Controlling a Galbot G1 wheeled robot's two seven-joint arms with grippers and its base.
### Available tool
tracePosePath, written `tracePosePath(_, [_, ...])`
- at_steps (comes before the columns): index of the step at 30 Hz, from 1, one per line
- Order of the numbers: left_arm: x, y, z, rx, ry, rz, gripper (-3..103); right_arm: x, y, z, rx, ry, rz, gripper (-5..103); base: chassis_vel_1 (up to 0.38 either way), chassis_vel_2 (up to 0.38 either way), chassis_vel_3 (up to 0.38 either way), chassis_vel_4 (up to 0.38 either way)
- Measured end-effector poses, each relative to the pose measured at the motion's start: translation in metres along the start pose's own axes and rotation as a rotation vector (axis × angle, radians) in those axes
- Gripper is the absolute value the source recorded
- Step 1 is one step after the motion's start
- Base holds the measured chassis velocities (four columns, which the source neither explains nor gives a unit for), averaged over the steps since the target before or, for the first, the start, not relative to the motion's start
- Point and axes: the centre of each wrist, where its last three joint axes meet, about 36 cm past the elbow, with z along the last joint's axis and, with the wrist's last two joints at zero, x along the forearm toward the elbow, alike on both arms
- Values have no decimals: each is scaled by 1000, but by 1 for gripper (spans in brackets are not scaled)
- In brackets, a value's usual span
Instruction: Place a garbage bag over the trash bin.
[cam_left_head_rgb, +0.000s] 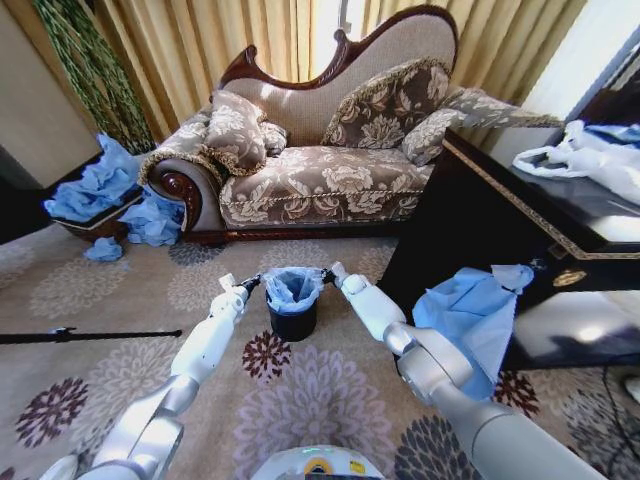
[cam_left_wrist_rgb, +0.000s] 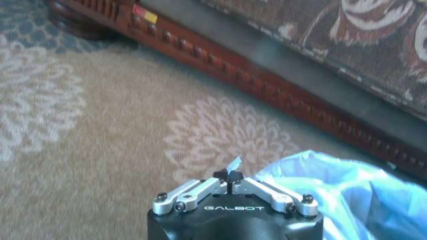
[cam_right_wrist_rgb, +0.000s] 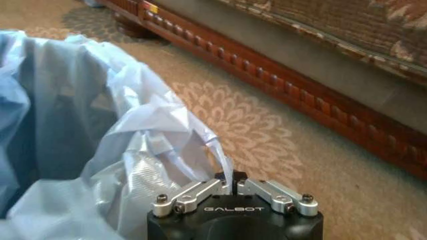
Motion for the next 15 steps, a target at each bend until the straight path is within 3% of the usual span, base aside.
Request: tracePosePath(15, [28,-1,29,-24,33,45,0,13,-3,29,80,-4,-49,0,0,0,0,0])
